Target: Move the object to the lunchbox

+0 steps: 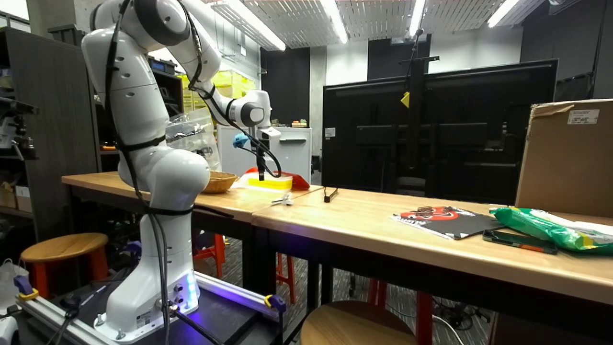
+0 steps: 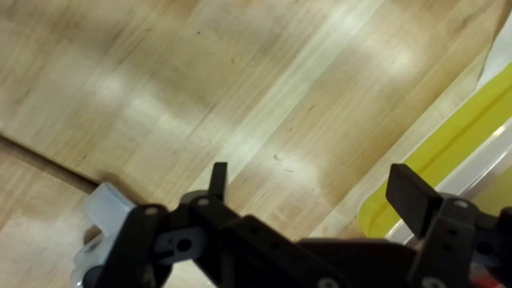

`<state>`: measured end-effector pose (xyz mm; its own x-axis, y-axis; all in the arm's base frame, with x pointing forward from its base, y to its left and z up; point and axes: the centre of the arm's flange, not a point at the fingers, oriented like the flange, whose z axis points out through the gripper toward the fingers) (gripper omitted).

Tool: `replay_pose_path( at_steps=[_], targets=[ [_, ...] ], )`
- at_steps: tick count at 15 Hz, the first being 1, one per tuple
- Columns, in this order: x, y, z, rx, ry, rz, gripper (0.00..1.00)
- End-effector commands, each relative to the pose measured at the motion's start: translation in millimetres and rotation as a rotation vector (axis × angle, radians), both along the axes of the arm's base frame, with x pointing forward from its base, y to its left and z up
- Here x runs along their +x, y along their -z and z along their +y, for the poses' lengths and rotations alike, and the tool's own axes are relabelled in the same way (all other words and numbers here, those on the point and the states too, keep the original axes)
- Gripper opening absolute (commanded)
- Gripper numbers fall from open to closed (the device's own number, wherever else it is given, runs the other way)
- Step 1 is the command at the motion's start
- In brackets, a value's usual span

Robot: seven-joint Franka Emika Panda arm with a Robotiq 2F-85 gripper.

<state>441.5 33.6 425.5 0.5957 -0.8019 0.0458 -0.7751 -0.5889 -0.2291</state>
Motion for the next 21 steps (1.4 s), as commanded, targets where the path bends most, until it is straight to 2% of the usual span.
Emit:
replay_pose_path(
  at_steps=[1,5,9,12,17,21],
  targets=[
    [10,-6,34,0.048,0.189,-0.05,1.0],
    [26,-38,77,0.129,0.356,-0.095,1.0],
    [21,-80,113,0.173,0.387,-0.017,1.0],
    [13,-99,123,0.209,0.395,0.09,1.0],
    [1,-109,110,0.25,0.412,0.311,1.0],
    [-10,-106,94,0.252,0.461,0.4,1.0]
  ],
)
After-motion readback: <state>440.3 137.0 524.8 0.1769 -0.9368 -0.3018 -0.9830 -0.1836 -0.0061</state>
